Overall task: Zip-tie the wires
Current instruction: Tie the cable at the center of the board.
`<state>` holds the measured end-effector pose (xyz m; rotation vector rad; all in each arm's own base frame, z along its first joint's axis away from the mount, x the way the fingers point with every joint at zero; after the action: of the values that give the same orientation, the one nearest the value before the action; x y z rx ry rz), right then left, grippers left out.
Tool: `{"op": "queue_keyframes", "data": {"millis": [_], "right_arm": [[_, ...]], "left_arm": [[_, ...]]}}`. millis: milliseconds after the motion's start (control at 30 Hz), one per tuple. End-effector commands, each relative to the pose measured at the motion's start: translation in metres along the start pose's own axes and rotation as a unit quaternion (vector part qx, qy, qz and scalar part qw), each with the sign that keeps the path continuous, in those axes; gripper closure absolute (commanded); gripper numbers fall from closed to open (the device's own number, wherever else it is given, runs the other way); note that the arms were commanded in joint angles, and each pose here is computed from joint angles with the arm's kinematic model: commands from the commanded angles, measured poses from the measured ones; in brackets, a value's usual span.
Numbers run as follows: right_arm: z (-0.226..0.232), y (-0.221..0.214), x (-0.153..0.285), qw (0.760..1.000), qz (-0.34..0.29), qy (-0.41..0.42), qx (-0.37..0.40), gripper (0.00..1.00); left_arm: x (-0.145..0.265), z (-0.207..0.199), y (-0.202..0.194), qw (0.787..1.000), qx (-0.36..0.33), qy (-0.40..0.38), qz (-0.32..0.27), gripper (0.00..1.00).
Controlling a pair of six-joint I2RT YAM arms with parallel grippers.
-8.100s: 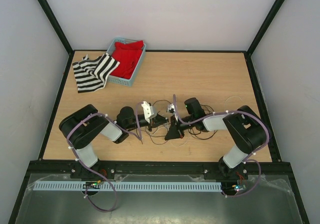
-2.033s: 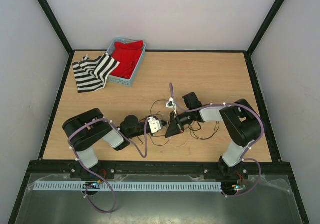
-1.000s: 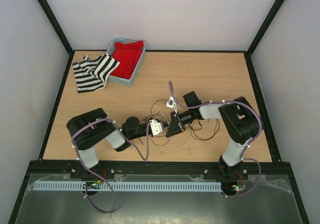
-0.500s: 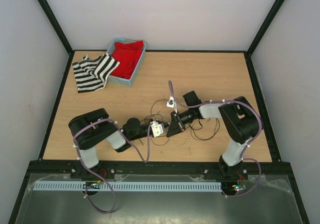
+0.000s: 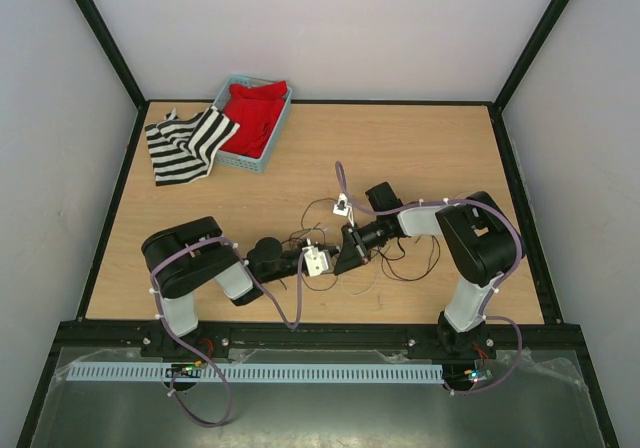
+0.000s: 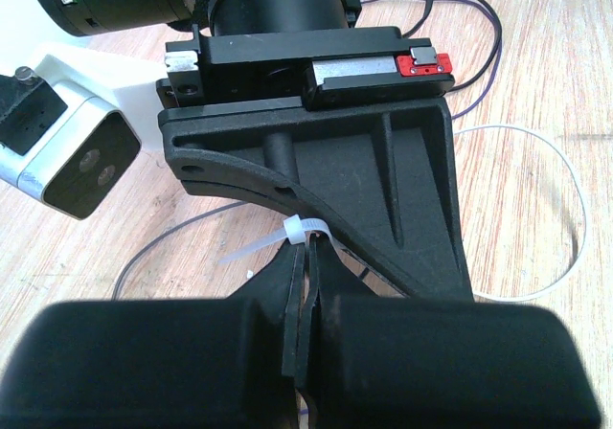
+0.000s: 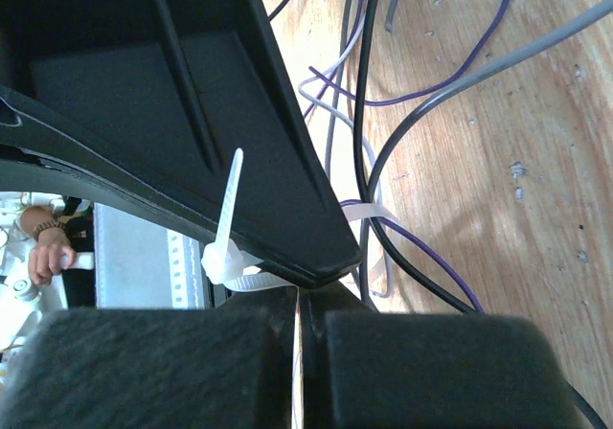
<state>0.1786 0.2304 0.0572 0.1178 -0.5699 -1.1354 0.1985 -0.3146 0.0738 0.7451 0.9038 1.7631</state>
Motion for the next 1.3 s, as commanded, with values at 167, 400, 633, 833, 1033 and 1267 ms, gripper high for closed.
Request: {"op": "queue_keyframes", "data": {"millis": [167,400,633,833,1033,1267], "right_arm": [[0.005,0.022,0.006,0.998,-0.026,-0.007,0.05,1.0],[0.007,0.019,0.01,0.997,-0.033,-0.029,0.063,0.83],[0.008,0.017,0.014,0.995,-0.039,-0.052,0.071,0.67],[0.007,0.015,0.017,0.994,-0.044,-0.074,0.073,0.61],[0.006,0.018,0.024,0.989,-0.052,-0.115,0.081,0.55],[0.005,0.019,0.032,0.983,-0.052,-0.154,0.091,0.46]], "left_arm": [[-0.003,-0.024,0.003,0.998,0.043,-0.054,-0.01,1.0],[-0.003,-0.02,-0.002,0.996,0.073,-0.046,-0.004,1.0],[-0.002,-0.015,-0.007,0.995,0.098,-0.035,0.004,1.0],[-0.002,-0.013,-0.009,0.994,0.106,-0.033,0.005,1.0],[-0.001,-0.012,-0.01,0.993,0.111,-0.032,0.007,1.0],[-0.001,-0.013,-0.012,0.993,0.111,-0.034,0.008,1.0]]}}
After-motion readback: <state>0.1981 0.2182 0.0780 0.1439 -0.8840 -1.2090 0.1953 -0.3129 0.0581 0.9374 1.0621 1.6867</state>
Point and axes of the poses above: each gripper's point midway between its finger pads, its own x axis back along the fingers, its own z axis along the line the jaws close on, y = z × x, the point moved 4 cm from there along x, back along the fingers, and after that the axes turned 8 degrees about -x, right-handed, at the moved point
